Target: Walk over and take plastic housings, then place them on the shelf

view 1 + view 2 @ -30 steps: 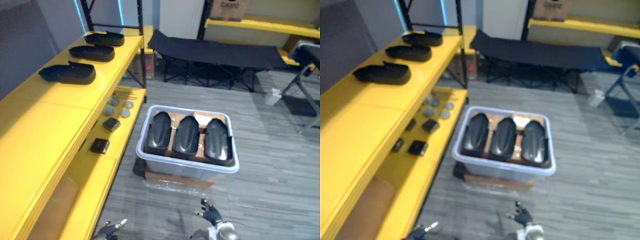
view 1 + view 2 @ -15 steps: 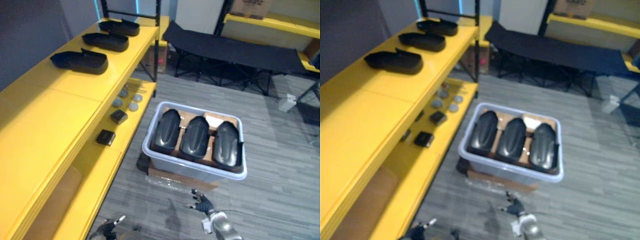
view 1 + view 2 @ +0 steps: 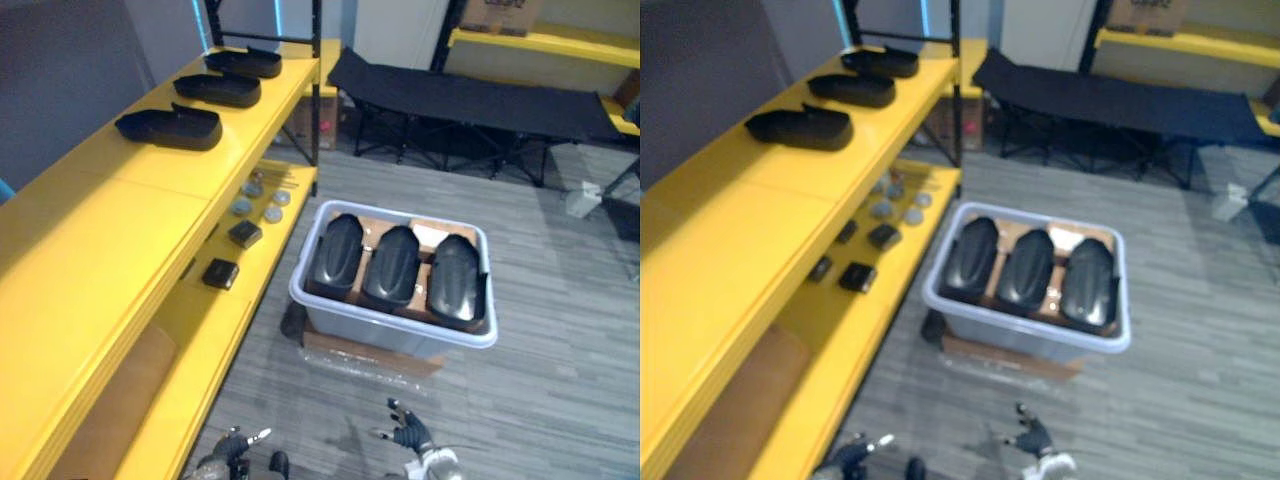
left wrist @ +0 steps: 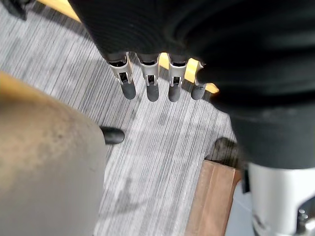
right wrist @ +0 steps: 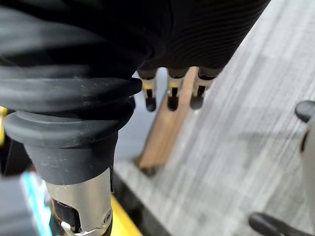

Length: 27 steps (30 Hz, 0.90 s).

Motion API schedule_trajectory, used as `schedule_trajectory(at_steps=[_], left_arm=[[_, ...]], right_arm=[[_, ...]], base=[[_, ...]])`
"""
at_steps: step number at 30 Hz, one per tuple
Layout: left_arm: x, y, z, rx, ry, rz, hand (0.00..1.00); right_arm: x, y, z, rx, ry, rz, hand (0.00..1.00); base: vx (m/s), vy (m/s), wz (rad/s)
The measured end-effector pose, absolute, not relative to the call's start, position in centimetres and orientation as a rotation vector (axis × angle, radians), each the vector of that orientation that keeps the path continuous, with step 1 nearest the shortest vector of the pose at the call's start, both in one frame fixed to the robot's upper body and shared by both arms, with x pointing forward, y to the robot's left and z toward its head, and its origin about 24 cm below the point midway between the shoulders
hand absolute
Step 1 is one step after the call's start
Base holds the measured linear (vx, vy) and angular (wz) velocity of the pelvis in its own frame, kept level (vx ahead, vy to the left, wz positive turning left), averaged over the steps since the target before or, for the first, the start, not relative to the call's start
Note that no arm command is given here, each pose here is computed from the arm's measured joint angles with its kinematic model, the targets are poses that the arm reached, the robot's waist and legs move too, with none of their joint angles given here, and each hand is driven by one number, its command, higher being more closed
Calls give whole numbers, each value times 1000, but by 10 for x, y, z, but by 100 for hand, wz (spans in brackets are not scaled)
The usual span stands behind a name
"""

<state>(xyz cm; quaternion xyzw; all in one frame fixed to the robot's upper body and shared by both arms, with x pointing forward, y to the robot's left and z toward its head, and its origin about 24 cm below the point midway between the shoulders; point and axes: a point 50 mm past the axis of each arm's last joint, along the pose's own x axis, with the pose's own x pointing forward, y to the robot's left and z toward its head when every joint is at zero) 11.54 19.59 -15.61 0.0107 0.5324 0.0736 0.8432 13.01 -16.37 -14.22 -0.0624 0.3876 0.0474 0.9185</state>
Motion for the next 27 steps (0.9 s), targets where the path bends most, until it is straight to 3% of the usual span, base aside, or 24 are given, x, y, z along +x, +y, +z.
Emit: schedule_trajectory(at_steps=[9,20,27], left_arm=[[114,208,-154,34,1119,197,0],[115,206,-155,-24,1131,236,0],[123,186,-154,-19,1073,158,0]], right_arm=[[141,-162,-134,-104,700,15,0],[158,-159,-127,-189,647,99,0],[187,-151,-81,-298,302,235,0]], base=[[-36,106,10],[36,-146,-9],[-69,-83,-7]])
